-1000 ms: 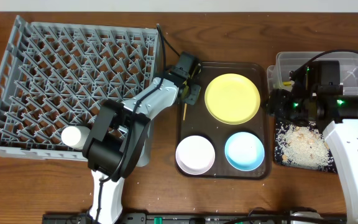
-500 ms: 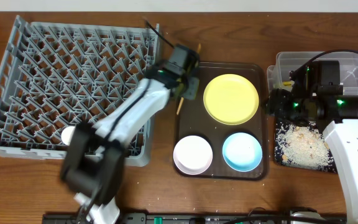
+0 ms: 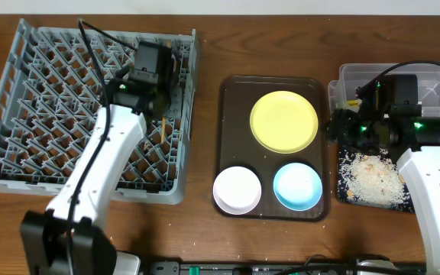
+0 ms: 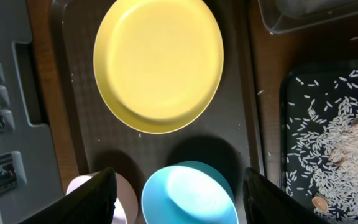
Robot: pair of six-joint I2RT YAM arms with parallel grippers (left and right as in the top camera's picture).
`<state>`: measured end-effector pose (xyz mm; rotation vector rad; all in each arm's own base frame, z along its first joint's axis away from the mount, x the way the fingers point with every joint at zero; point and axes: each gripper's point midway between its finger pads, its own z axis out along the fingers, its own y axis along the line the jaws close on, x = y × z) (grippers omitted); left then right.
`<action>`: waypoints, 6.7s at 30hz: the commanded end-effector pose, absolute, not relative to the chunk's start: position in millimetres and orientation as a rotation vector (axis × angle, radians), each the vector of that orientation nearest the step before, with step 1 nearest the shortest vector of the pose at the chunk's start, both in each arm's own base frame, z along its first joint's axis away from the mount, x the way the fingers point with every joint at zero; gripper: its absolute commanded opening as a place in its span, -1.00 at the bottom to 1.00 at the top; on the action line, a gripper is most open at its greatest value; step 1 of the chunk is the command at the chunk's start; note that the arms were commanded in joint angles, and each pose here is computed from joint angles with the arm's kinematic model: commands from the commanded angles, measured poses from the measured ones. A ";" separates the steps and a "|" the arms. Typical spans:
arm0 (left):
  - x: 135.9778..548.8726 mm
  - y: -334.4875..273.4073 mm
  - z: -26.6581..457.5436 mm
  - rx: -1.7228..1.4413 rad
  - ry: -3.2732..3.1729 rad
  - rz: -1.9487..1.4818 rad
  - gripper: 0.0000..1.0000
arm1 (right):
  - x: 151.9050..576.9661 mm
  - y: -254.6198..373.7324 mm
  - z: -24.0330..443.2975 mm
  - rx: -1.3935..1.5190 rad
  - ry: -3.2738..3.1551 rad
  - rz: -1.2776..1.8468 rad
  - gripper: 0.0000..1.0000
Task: Sort waste into correct bins and load items into the dishwasher
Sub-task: 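Place the second chopstick into the dish rack with the left gripper, then grasp the blue bowl on the brown tray with the left gripper, then carry the blue bowl left and release it in the dish rack, then move the left gripper back right toward the white bowl, then grasp the rim of the white bowl with the left gripper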
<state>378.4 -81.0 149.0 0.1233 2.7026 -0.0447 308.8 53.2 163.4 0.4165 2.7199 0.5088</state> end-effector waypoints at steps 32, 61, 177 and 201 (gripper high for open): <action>373.5 -238.1 144.0 0.573 2.555 -0.479 0.07 | 310.2 54.5 167.3 0.377 2.713 0.496 0.36; 267.5 -336.4 99.1 0.996 2.645 -0.603 0.08 | 305.6 -19.8 140.5 0.831 2.624 0.502 0.72; 407.0 -207.8 170.1 0.541 2.312 0.492 0.08 | 304.1 -36.2 142.4 0.917 2.580 0.537 0.99; 185.0 -248.4 68.7 1.374 2.928 -0.268 -0.71 | 304.1 -36.2 142.4 0.917 2.580 0.537 0.99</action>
